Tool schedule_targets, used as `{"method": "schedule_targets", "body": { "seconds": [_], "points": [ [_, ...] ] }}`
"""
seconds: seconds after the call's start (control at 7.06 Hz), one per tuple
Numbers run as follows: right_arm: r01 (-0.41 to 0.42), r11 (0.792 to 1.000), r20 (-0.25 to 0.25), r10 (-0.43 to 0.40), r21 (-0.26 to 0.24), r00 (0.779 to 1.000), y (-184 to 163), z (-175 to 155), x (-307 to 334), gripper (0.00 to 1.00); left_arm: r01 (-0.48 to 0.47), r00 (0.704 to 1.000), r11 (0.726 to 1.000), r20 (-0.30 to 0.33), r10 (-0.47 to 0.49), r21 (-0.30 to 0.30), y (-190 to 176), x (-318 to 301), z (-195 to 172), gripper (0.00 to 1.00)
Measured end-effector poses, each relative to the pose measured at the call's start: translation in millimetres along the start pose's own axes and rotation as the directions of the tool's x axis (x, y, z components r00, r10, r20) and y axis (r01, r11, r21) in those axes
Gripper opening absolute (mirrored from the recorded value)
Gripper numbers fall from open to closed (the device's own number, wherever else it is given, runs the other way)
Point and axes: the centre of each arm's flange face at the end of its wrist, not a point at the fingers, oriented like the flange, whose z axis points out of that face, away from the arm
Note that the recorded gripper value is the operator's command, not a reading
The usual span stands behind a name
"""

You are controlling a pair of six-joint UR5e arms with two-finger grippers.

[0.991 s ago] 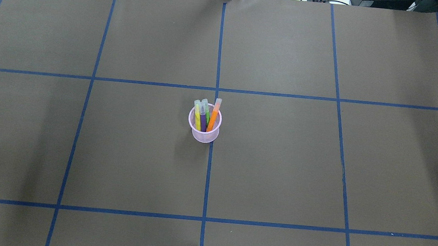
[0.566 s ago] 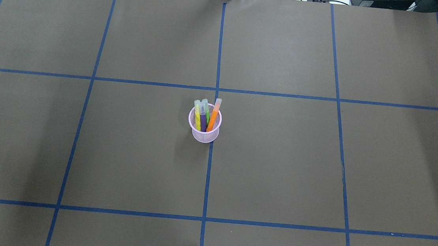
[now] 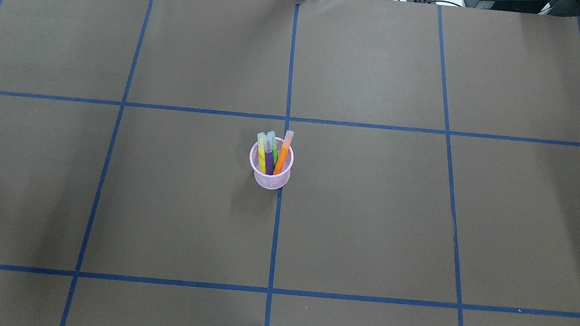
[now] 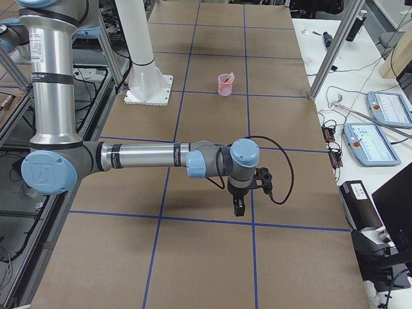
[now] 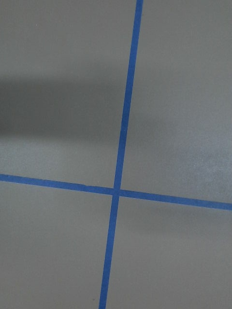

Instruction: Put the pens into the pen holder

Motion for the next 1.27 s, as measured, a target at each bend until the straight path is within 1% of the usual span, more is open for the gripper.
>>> {"method": "schedule_targets", "body": {
  "seconds": [0.14,0.28,0.57,0.85,1.13,1.27],
  "points": [
    [-0.002,1.000,-0.010,0.002,-0.002,1.000,1.8,0.8,2.1,1.00,0.037,0.999,0.998,0.003,-0.037,-0.049,1.1,2.4,-3.3,1.00],
    [-0.002,1.000,-0.024,0.002,-0.003,1.000,2.8,1.6,4.2,1.00,0.060,0.998,0.995,0.005,-0.060,-0.077,1.4,0.8,-1.1,1.00],
    [-0.011,1.000,-0.033,0.010,-0.012,0.999,7.8,5.4,9.0,1.00,0.079,0.997,0.991,-0.001,-0.080,-0.104,-6.0,-7.0,10.9,1.00],
    [-0.016,1.000,-0.030,0.015,-0.016,0.999,8.7,6.8,10.0,1.00,0.069,0.997,0.993,-0.019,-0.071,-0.093,-12.0,-17.1,25.8,1.00],
    [-0.018,1.000,-0.027,0.017,-0.018,0.999,7.8,7.5,9.9,1.00,0.054,0.994,0.995,-0.090,-0.061,-0.078,-13.9,-14.3,28.7,1.00],
    [-0.018,1.000,-0.024,0.017,-0.018,1.000,6.7,7.8,9.7,1.00,0.050,0.992,0.996,-0.108,-0.058,-0.074,-16.6,-12.5,28.4,1.00]
  ]
}}
